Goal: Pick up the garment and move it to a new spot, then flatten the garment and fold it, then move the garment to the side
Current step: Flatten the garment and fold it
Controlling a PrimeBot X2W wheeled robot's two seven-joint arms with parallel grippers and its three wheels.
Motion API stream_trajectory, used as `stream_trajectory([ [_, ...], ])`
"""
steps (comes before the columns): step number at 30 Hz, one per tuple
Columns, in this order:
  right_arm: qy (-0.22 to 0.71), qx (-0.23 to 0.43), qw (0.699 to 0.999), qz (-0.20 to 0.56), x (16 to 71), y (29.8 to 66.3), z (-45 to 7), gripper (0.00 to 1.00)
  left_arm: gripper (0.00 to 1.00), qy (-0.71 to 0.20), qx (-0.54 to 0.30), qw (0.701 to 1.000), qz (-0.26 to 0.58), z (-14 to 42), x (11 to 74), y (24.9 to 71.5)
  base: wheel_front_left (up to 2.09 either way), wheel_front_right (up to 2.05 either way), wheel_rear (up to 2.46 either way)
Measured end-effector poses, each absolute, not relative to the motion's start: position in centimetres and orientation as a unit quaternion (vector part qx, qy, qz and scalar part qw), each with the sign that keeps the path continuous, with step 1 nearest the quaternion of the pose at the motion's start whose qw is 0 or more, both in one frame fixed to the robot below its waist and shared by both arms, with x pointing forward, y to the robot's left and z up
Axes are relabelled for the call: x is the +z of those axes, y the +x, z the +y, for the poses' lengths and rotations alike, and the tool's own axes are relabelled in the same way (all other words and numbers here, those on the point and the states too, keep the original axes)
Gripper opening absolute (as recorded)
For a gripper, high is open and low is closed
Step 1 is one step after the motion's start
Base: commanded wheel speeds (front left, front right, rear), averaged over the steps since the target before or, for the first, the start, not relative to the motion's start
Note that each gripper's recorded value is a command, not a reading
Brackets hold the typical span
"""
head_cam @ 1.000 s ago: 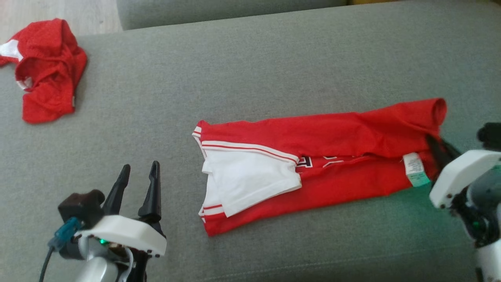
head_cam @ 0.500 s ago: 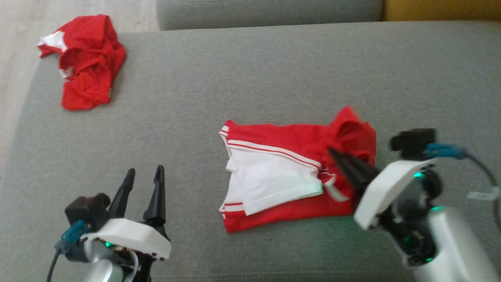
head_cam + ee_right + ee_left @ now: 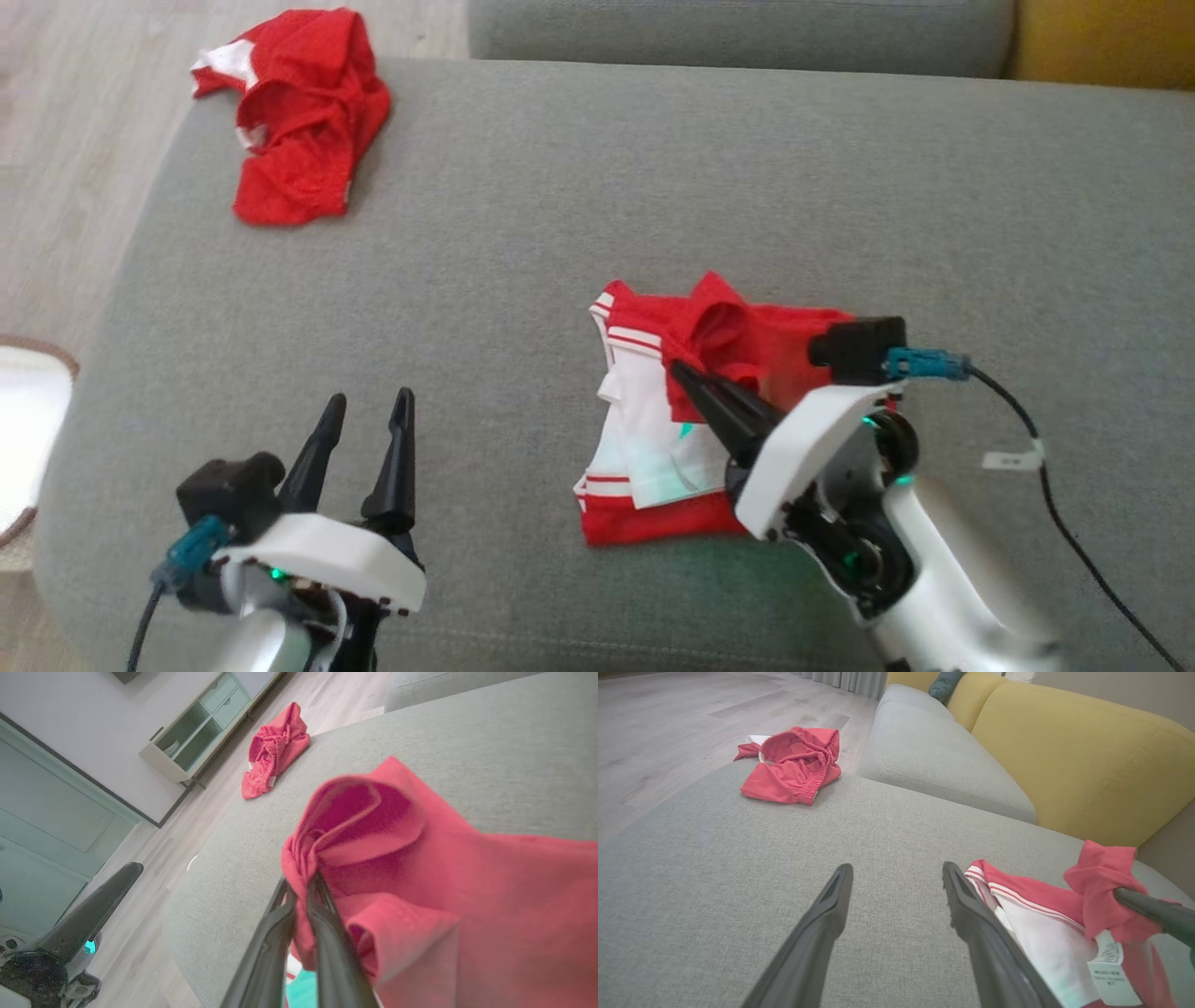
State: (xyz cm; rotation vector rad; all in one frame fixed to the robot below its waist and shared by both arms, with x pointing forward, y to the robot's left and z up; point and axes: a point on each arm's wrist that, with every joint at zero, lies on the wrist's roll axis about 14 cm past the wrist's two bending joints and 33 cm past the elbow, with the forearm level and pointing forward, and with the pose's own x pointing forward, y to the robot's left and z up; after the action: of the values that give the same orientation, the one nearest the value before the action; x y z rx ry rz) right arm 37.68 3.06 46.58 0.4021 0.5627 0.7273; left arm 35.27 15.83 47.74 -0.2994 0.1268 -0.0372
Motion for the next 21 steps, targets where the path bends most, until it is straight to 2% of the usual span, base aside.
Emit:
stream_trajectory([
  [4, 0.200, 0.362, 0.867, 0.279, 45.8, 37.7, 4.6, 0.00, 1.00, -0.149, -0.014, 0.986, 0.069, 16.0, 47.4, 34.9, 0.00, 0.00, 0.00],
  [5, 0.200, 0.363, 0.865, 0.283, 45.4, 37.7, 4.9, 0.15, 1.00, -0.149, -0.012, 0.986, 0.070, 16.1, 47.3, 34.8, 0.00, 0.00, 0.00],
  [6, 0.202, 0.363, 0.863, 0.286, 45.2, 37.6, 5.1, 0.71, 1.00, -0.149, -0.011, 0.986, 0.070, 16.2, 47.2, 34.7, 0.00, 0.00, 0.00],
  [7, 0.204, 0.364, 0.862, 0.288, 45.0, 37.6, 5.3, 1.00, 1.00, -0.149, -0.009, 0.986, 0.070, 16.2, 47.2, 34.6, 0.00, 0.00, 0.00],
  [13, 0.218, 0.367, 0.863, 0.271, 45.5, 37.8, 5.9, 1.00, 1.00, -0.148, -0.011, 0.987, 0.068, 16.1, 47.3, 34.6, 0.00, 0.00, 0.00],
  [21, 0.250, 0.334, 0.887, 0.195, 48.1, 39.6, 4.0, 1.00, 1.00, -0.149, -0.032, 0.986, 0.065, 14.9, 47.6, 35.0, 0.00, 0.00, 0.00],
])
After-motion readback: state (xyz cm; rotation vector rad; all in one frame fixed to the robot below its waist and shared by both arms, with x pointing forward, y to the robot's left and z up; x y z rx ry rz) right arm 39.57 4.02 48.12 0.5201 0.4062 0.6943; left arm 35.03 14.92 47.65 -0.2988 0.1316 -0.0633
